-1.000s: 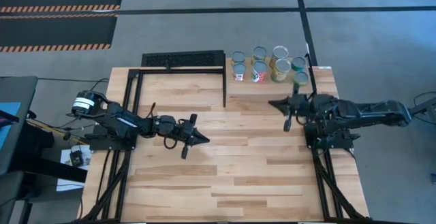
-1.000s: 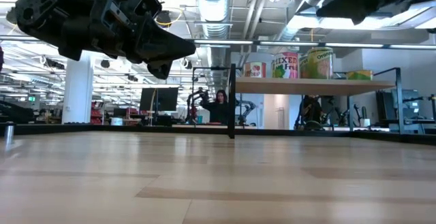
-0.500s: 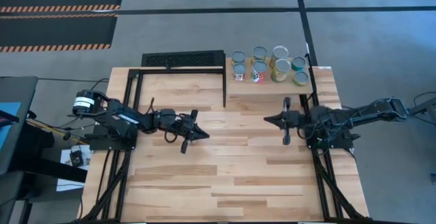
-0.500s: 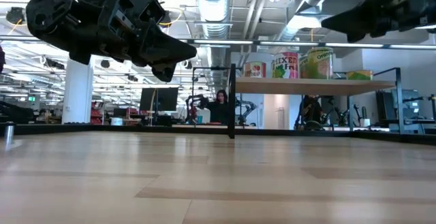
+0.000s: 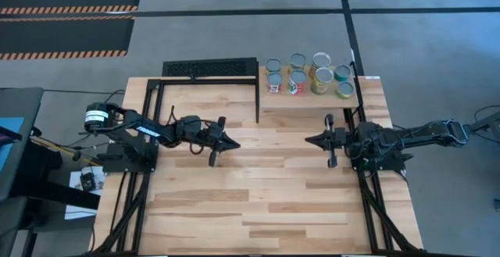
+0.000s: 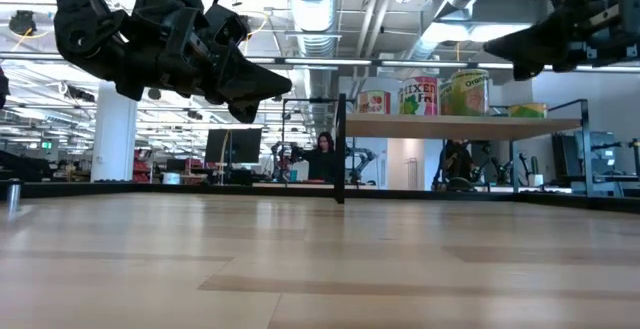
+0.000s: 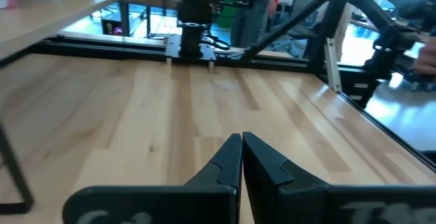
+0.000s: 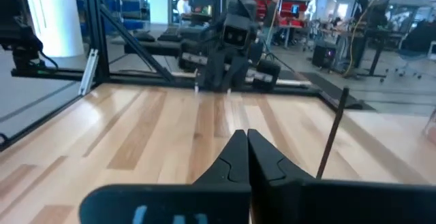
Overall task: Pick and place cans onto a shelf
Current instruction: Return to Home Position
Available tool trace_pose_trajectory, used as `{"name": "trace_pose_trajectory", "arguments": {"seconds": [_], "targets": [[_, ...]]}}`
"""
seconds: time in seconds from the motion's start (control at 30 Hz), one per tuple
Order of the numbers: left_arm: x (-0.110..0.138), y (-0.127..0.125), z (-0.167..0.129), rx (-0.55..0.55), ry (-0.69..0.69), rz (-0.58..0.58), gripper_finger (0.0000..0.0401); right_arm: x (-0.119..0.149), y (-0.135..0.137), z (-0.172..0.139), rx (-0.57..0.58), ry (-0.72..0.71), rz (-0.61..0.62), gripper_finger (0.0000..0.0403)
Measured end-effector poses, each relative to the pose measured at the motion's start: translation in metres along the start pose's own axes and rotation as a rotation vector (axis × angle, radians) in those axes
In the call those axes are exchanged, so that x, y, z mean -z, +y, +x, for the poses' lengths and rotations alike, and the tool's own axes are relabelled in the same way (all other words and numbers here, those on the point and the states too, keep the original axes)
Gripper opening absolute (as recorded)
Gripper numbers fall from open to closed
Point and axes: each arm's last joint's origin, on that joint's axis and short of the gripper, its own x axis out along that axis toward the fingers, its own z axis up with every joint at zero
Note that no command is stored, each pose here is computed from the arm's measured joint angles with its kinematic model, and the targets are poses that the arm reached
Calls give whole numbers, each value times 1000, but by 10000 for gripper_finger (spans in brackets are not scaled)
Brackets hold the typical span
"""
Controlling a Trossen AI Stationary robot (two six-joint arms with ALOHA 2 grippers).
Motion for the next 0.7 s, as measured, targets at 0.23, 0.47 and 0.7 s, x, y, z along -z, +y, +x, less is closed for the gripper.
{"name": "trace_pose_trajectory", "arguments": {"seconds": [0.23,0.47,0.7], "targets": [[-1,13,-5,-19,-4,-14,2,20,-1,-6,27,-22,28,2],[-4,20,-10,-25,-12,-32,2,18,3,-10,55,-37,1,1],[-15,16,-23,-53,-59,28,2,16,6,-15,66,-59,-29,1]]}}
